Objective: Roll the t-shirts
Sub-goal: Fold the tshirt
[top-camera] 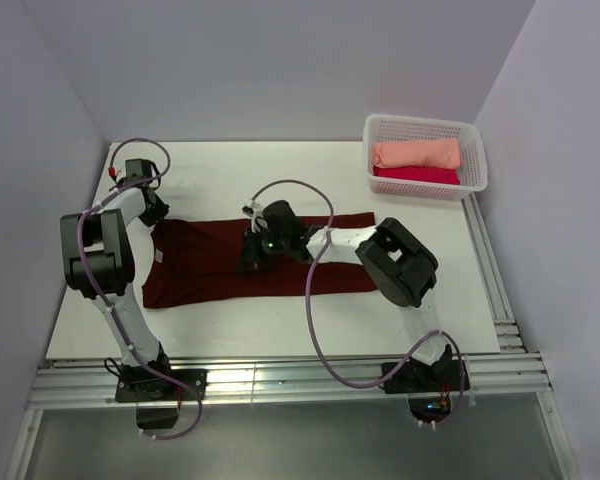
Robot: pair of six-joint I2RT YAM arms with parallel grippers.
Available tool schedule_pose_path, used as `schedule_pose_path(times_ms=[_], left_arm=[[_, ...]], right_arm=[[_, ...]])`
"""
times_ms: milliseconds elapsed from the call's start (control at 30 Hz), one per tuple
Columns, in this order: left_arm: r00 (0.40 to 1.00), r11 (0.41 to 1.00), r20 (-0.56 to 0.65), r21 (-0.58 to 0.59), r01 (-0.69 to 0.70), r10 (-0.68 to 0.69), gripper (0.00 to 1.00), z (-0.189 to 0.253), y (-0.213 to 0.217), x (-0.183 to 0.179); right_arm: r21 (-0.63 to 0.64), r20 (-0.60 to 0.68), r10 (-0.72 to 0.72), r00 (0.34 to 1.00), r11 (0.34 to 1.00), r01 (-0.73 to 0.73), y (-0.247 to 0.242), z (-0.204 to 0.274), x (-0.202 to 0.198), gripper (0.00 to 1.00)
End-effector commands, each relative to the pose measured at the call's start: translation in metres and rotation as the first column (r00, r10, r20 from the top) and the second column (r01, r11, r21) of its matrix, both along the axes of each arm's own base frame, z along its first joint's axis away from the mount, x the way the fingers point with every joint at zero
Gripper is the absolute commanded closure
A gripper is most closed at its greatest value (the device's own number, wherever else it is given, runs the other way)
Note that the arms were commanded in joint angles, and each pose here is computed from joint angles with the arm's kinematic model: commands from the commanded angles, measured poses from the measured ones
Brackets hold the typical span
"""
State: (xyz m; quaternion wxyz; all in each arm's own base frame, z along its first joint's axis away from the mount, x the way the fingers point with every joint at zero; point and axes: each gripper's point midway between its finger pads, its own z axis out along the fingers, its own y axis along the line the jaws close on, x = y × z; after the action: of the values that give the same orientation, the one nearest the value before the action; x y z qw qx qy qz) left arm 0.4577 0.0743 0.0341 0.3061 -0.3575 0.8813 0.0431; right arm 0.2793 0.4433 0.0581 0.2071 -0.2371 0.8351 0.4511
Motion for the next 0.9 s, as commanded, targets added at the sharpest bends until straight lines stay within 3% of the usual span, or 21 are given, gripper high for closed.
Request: schedule_pose_path(times_ms=[0,33,167,633,867], left_arm=[[1.000,1.000,0.021,0.019,-0.011,0.011,0.68,0.012,0.005,-0.002],[1.000,1.000,0.023,0.018,-0.014,0.013,0.68,0.013,0.006,-0.002],[1.000,1.000,0.029,0.018,-0.008,0.008,0.66,0.016,0.004,-0.003],[0.995,0.999,0.101,-0.044,-0.005,0.009,0.55,0.031,-0.007,-0.019],[0.990,0.998,0.125,-0.028,-0.059,0.062,0.51,0.039,0.003,-0.026]], right_arm=[[0.034,0.063,0.005,0.998,0.999,-0.007,0.001,0.023,-0.002,0.73],[0.034,0.068,-0.001,0.998,0.999,-0.001,0.000,0.022,-0.001,0.63],[0.055,0.085,-0.012,0.996,0.998,0.007,0.002,0.035,0.002,0.53],[0.090,0.172,0.001,0.985,0.996,-0.017,0.038,0.082,0.035,0.48],[0.078,0.167,0.036,0.985,0.996,-0.050,0.057,0.070,0.038,0.49]])
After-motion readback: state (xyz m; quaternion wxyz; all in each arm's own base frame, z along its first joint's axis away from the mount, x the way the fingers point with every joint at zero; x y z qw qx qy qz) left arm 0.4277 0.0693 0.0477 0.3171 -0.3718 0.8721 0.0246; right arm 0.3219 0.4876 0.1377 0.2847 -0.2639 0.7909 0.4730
